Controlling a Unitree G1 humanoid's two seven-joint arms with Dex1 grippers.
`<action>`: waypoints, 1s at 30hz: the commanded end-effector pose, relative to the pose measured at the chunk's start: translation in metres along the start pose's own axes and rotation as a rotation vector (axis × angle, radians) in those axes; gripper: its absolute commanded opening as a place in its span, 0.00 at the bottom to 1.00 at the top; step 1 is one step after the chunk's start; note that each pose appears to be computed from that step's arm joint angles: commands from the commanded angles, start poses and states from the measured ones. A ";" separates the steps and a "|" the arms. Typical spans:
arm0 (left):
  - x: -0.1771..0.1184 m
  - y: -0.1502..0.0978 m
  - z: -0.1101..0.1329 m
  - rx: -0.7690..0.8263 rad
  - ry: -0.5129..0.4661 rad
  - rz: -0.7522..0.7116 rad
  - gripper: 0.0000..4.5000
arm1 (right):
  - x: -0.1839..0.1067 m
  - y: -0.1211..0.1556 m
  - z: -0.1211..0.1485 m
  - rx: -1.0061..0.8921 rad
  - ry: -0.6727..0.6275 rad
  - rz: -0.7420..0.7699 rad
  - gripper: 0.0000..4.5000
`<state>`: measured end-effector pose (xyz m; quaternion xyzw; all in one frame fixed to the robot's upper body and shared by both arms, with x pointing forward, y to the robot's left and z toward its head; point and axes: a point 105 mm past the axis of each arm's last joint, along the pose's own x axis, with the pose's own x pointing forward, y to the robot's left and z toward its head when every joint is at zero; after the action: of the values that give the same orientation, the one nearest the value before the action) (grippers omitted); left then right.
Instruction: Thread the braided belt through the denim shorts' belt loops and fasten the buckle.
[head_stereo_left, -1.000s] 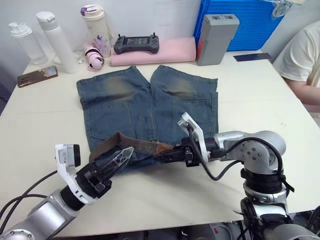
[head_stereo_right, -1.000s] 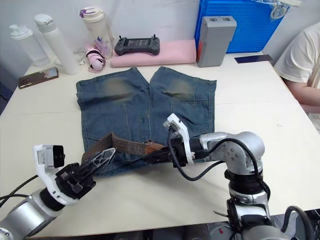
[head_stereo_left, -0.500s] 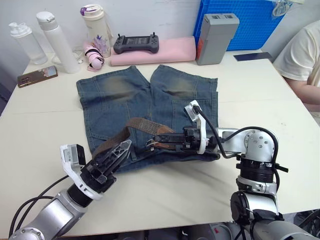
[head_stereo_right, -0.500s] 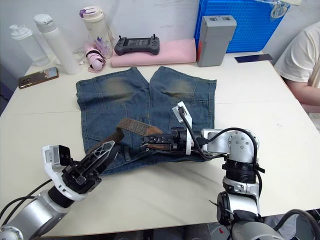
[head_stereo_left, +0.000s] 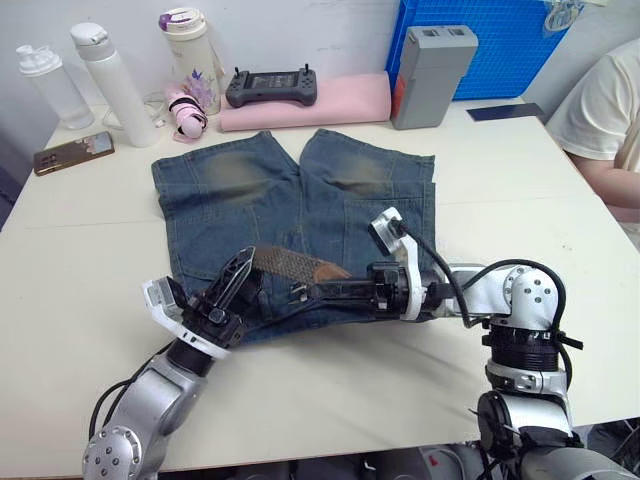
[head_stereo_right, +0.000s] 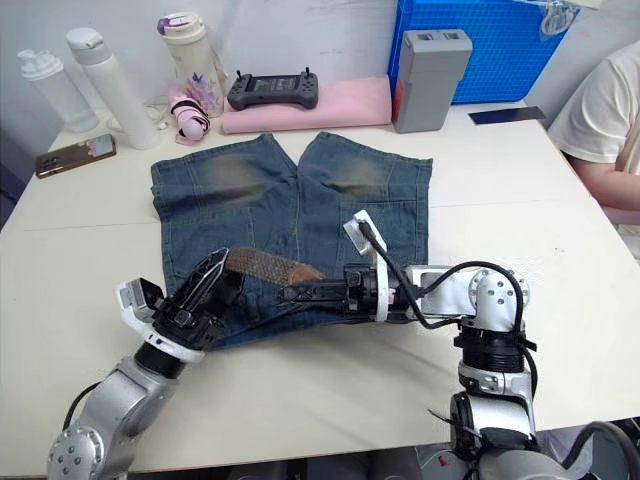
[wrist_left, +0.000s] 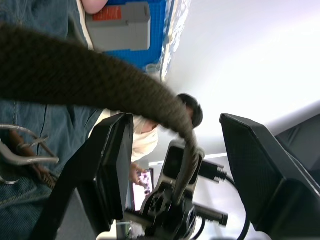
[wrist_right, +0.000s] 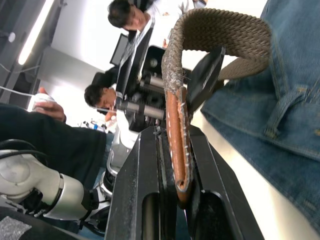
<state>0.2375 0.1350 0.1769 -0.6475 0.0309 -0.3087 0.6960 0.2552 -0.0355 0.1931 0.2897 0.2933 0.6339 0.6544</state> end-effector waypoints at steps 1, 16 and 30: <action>-0.002 -0.006 -0.002 0.008 0.014 -0.018 0.67 | 0.001 0.014 0.001 -0.036 -0.012 0.038 0.00; 0.002 -0.002 -0.003 -0.004 0.072 -0.058 0.04 | 0.002 0.019 0.002 -0.057 -0.012 0.010 0.00; -0.013 -0.016 0.034 0.104 -0.113 -0.016 0.00 | -0.022 0.007 0.016 -0.146 -0.117 -0.158 0.99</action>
<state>0.2452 0.1593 0.1782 -0.6418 0.0021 -0.2929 0.7087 0.2614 -0.0474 0.1988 0.2796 0.2698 0.5872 0.7100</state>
